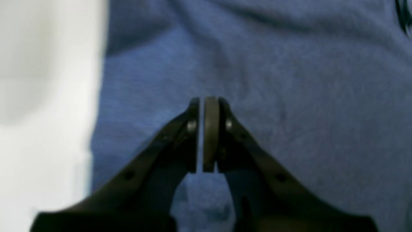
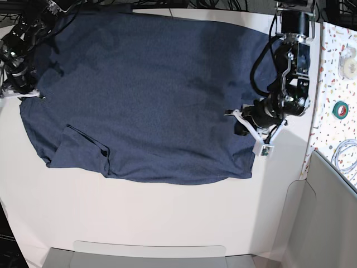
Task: Layout the t-shirt on the table in an organized manner, then fold the t-shirt properly
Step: 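Regrasp the shirt side with the left gripper and pull it outward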
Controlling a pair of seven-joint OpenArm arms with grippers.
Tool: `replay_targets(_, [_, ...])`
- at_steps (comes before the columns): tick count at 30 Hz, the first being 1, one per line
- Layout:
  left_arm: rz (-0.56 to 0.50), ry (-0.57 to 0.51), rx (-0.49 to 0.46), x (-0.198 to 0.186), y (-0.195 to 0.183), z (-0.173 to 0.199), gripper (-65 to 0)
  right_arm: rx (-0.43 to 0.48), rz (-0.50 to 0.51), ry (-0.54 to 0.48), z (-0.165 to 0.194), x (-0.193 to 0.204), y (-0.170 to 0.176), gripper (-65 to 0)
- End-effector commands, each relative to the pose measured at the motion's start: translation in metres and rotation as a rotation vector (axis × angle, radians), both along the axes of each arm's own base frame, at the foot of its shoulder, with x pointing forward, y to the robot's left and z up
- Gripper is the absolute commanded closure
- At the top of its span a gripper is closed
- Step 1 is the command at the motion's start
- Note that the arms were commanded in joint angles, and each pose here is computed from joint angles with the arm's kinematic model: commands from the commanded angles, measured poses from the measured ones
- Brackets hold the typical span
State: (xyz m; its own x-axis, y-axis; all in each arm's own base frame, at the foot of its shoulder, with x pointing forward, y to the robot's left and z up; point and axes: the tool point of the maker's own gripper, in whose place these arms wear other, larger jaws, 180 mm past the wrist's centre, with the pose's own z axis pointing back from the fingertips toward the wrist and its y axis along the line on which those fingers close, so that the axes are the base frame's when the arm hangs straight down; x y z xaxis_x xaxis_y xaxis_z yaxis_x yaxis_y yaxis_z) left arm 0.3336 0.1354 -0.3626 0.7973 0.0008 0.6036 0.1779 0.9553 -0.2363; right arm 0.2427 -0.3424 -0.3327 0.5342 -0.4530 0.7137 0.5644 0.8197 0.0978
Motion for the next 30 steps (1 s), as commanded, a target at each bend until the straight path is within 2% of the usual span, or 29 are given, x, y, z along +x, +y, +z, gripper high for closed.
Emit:
replay_targets(1, [0.008,-0.017,0.006,0.01,0.004,0.005,-2.7,-0.035,0.016,0.012,0.004,0.001,-0.001,0.0])
replay_targets(6, [-0.001,0.08,0.02,0.013,0.007,-0.027,-2.7,-0.06,0.058,0.191,-0.038,-0.005,0.014,0.0])
replay_targets(9, [-0.057,0.116,0.025,0.006,0.007,-0.042,-2.7,-0.05,0.049,0.238,-0.058,0.0,0.011,0.0])
replay_targets(13, [-0.041,0.163,0.021,0.0,0.014,-0.058,-2.7,-0.021,0.047,0.261,-0.081,0.012,0.003,0.0])
replay_targets(17, [-0.012,0.129,0.019,0.006,0.022,-0.057,-2.7,0.028,0.046,0.263,-0.103,0.03,0.004,0.0])
replay_targets(24, [-0.001,0.065,0.028,0.026,0.028,-0.043,-2.8,0.073,0.052,0.236,-0.104,0.063,0.005,0.0])
replay_targets(30, [0.056,0.102,0.013,0.042,0.042,-0.055,-2.8,0.091,0.059,0.232,-0.107,0.065,0.015,0.0])
